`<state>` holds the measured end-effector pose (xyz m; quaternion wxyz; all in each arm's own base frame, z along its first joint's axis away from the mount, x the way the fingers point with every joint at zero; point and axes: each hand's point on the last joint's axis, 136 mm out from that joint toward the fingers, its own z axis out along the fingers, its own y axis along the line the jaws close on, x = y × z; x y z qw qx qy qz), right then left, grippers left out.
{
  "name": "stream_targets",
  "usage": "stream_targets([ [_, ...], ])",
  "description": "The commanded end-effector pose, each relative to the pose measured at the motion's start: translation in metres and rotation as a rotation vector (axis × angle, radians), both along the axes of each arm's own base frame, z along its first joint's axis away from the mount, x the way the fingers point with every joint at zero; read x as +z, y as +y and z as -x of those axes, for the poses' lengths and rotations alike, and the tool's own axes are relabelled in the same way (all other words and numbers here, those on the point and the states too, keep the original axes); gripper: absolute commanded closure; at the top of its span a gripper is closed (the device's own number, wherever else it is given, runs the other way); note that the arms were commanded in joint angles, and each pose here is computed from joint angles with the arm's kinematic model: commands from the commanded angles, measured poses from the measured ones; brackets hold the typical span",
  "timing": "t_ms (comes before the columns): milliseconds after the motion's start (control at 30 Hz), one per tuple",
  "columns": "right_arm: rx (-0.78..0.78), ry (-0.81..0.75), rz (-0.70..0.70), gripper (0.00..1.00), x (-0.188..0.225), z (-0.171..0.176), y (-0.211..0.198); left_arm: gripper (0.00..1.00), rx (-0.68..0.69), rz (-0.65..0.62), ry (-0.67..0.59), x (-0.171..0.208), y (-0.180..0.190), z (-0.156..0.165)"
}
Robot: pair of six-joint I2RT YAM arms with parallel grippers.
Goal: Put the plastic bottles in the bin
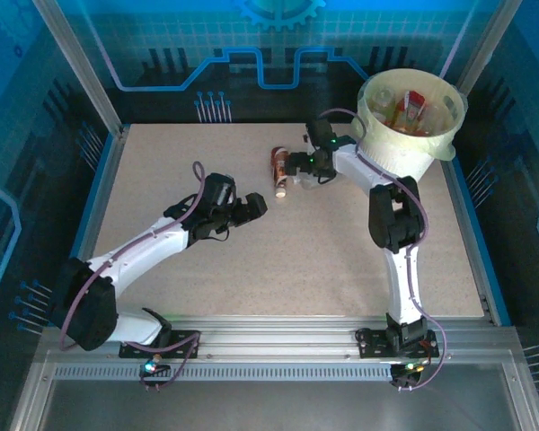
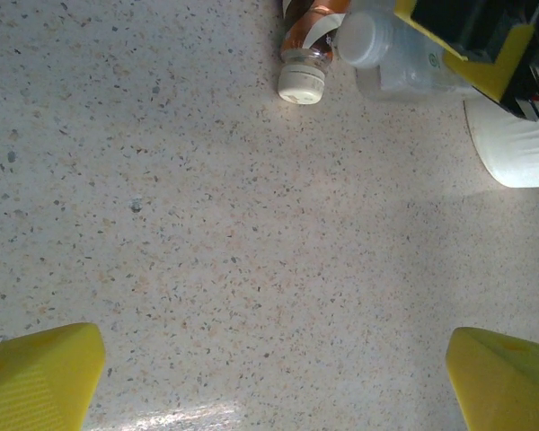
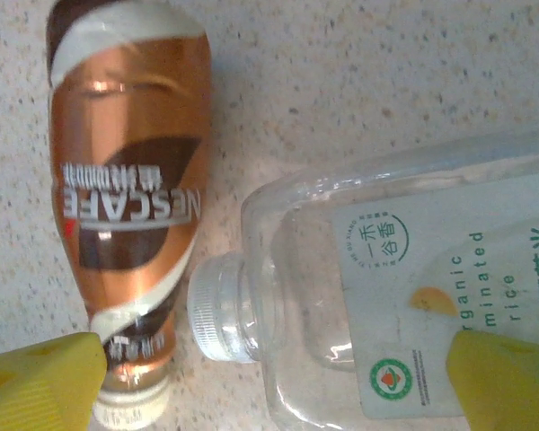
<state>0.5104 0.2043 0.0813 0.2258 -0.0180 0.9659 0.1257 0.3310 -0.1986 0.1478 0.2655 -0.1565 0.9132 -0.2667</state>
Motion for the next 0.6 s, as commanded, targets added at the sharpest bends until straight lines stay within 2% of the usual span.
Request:
stream_targets([
  [0, 0.051, 0.106, 0.016, 0.01, -0.012, 0.040, 0.000, 0.01, -0.014, 0.006, 0.016, -0.004, -0.002, -0.001],
  [300, 0.045, 0.170, -0.047, 0.01, -0.005, 0.099, -0.005, 0.01, -0.024, 0.015, 0.034, -0.007, -0.007, -0.004],
  [567, 0.022, 0.177, -0.179, 0.01, 0.019, 0.140, 0.024, 0.01, -0.030, 0.029, 0.048, -0.010, -0.013, -0.007],
])
